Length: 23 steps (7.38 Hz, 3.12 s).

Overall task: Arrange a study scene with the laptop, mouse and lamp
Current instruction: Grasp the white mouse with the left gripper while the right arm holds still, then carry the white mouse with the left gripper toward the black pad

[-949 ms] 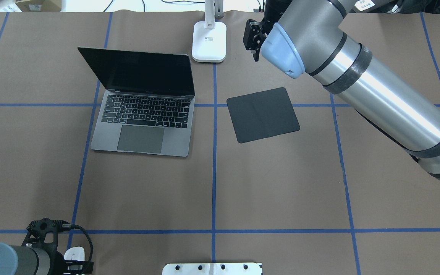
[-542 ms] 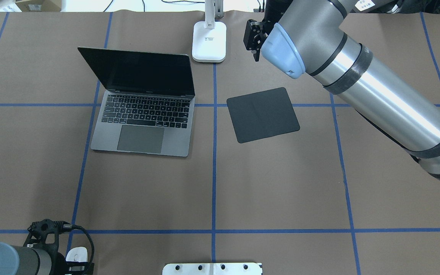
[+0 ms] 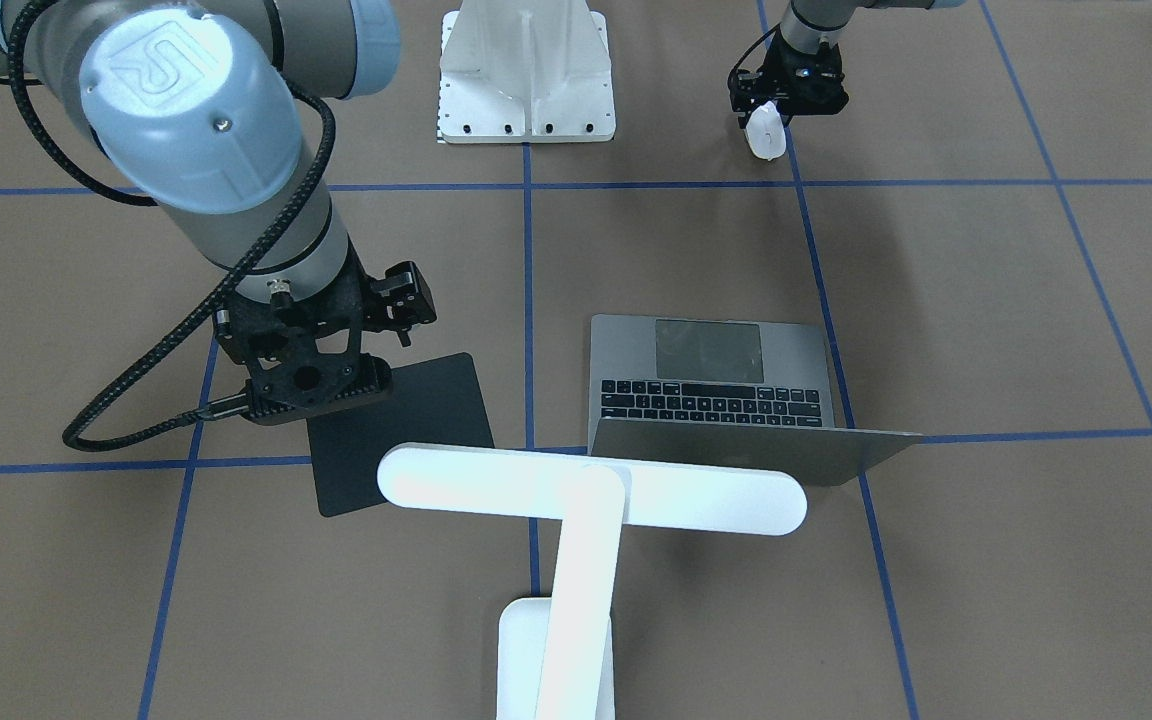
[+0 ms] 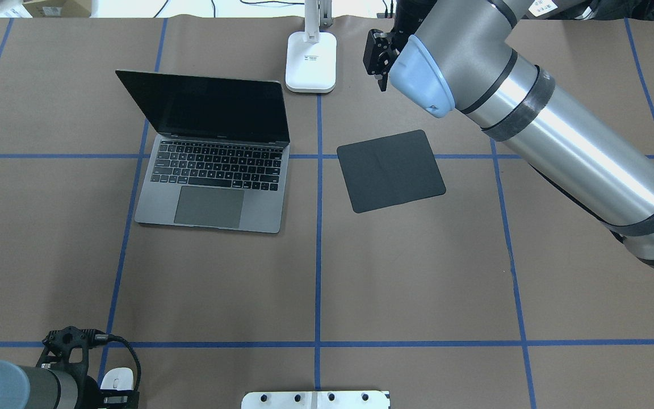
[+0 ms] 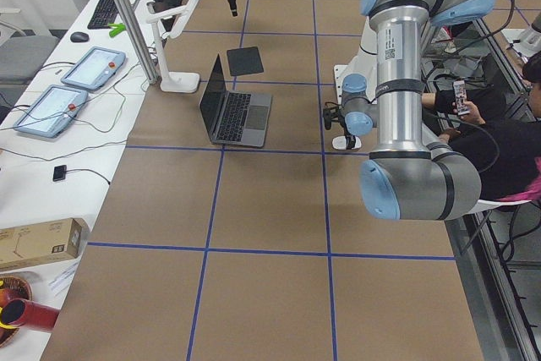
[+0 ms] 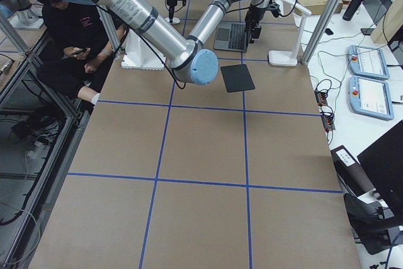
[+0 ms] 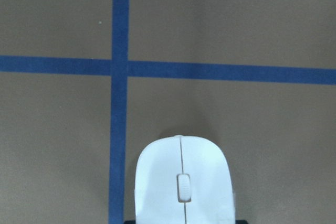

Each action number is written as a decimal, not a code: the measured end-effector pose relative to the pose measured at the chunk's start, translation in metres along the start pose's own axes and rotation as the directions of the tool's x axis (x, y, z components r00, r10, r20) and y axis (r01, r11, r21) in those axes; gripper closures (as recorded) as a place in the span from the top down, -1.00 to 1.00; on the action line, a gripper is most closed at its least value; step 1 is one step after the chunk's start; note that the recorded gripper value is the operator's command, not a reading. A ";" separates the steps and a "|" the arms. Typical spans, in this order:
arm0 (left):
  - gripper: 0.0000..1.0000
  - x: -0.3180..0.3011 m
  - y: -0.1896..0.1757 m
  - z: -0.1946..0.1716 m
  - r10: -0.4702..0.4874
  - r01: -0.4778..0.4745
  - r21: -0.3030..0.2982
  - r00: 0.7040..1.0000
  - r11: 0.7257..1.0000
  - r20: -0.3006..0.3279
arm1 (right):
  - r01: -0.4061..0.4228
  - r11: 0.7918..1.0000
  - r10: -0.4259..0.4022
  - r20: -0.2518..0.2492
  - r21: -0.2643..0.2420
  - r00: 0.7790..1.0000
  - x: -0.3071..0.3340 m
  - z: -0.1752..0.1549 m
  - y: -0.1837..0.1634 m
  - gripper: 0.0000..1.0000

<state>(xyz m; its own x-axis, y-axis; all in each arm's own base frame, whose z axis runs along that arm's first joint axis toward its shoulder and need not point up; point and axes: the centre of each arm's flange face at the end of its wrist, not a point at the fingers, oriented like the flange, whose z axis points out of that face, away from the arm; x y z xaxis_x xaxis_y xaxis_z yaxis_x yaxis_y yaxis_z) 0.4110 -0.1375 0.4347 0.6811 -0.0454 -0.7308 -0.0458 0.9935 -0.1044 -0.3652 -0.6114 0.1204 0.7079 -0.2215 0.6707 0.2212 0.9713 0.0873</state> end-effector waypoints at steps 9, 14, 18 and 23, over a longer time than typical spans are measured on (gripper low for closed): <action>0.15 0.011 -0.015 -0.029 -0.017 0.017 0.015 0.999 1.000 -0.045 | 0.002 1.000 -0.002 0.001 0.000 1.000 0.002 0.001 0.000 1.00; 0.15 0.110 -0.120 -0.092 0.059 -0.048 0.155 0.996 0.987 -0.068 | 0.013 1.000 -0.012 -0.028 0.028 1.000 0.024 0.008 0.017 1.00; 0.15 0.190 -0.197 -0.125 0.063 -0.046 0.227 0.996 0.973 -0.068 | 0.030 0.999 -0.029 -0.042 0.026 0.999 0.038 0.016 0.020 1.00; 0.16 0.316 -0.272 -0.129 0.049 -0.023 0.253 0.994 0.967 -0.094 | 0.025 0.999 -0.023 -0.057 0.045 0.998 0.080 0.003 0.014 1.00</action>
<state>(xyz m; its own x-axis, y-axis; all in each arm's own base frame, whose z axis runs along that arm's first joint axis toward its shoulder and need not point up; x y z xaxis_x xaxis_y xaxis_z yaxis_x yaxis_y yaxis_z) 0.5446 -0.4360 0.1457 0.6061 -0.0067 -0.7953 0.1249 0.9883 0.0869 -0.3080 -0.6151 0.1774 0.7398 -0.2480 0.6254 0.2086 0.9683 0.1373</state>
